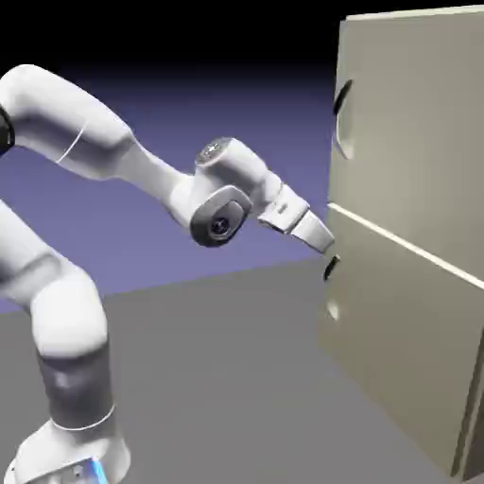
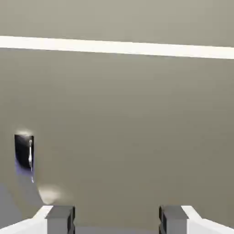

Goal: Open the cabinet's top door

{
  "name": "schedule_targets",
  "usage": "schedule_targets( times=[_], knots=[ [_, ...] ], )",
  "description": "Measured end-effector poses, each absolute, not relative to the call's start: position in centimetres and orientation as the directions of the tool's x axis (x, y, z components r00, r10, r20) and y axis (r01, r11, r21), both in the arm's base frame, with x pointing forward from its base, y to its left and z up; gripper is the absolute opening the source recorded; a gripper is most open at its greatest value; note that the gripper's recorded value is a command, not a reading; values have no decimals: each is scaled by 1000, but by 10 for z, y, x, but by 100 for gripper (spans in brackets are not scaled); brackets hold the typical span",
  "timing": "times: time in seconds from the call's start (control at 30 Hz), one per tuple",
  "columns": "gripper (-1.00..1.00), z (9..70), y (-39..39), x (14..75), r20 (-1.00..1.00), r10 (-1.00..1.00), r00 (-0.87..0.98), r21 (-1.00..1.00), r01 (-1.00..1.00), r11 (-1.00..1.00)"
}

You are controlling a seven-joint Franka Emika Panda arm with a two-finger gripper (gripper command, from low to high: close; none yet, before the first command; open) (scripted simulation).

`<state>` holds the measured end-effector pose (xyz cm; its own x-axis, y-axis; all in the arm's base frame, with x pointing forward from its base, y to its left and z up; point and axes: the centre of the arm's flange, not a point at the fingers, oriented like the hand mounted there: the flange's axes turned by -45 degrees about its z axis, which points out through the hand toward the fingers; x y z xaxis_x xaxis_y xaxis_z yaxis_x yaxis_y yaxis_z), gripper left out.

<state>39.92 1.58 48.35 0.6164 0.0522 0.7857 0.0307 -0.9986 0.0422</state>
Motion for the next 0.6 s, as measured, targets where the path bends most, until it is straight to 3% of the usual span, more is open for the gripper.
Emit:
schedule_targets(
  times=[0.6],
  knots=[
    [0,595,119,424,1000,5,22,6,-39,-999]
  ],
)
